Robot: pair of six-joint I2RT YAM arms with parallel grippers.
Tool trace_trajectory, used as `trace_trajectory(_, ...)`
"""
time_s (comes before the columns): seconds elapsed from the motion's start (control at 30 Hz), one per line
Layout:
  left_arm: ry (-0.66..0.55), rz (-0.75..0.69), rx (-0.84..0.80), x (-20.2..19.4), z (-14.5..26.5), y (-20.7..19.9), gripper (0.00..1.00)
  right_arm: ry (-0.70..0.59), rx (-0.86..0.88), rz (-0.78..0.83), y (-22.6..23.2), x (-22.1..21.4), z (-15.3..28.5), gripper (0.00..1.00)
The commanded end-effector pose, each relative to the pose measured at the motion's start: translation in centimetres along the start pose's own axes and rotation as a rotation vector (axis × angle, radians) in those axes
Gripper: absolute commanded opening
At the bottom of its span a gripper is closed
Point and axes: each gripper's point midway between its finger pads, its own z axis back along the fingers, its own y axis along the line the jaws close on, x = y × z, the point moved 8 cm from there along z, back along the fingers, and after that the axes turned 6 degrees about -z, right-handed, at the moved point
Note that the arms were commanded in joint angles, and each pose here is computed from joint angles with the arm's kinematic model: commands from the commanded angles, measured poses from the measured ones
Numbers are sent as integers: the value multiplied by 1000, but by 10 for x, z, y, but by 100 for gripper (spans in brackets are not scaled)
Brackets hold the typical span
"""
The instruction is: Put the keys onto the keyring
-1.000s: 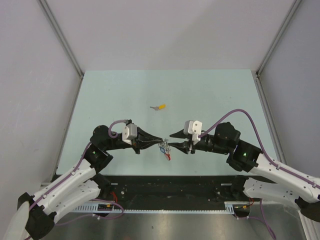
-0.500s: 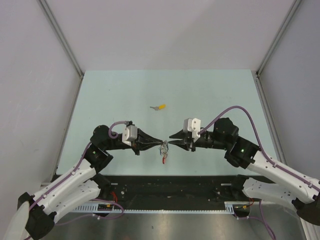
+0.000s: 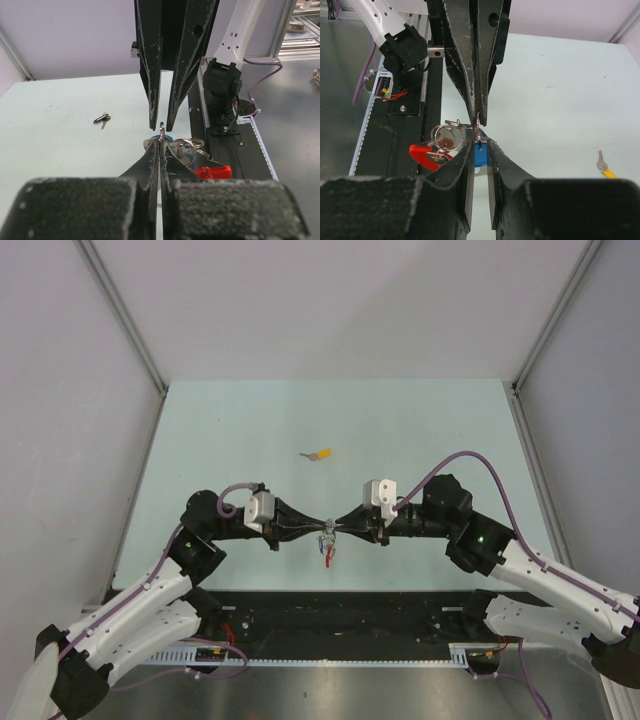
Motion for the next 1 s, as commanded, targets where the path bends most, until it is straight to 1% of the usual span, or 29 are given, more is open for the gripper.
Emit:
trace_trajectory(0.0,-60,-79,-45,18,-3,-1,0,-2,15,11,-1,1,-3,19)
trace_trajectory(0.27,-73,-89,-58,19,-2,-3,0,-1,20,13,0,1,-3,18)
trace_trajectory(0.37,-71,-86,-65,18,-2,-3,0,-5,27,17,1,2,-2,13)
trace_trajectory(0.4,-71,-86,-63,19,-2,-3,0,-6,31,20,2,2,-2,7)
trace_trajectory(0.47,-68,-89,-65,18,-2,-3,0,-13,43,26,5,4,-2,1)
trace_trajectory(0.5,-60,-90,-65,17,-2,-3,0,-17,44,31,5,5,-1,0)
trace_trajectory(0.63,-27,-108,-66,16,-2,0,0,-32,55,55,14,9,-3,0)
trace_trajectory(0.77,21,-130,-103,14,-1,-1,1,-30,25,77,16,11,-4,0)
trace_trajectory(0.93,49,-206,-162,19,1,-2,0,18,5,91,20,11,-9,0)
trace_trajectory(0.97,69,-192,-176,16,2,-4,0,28,-9,98,19,10,-10,0)
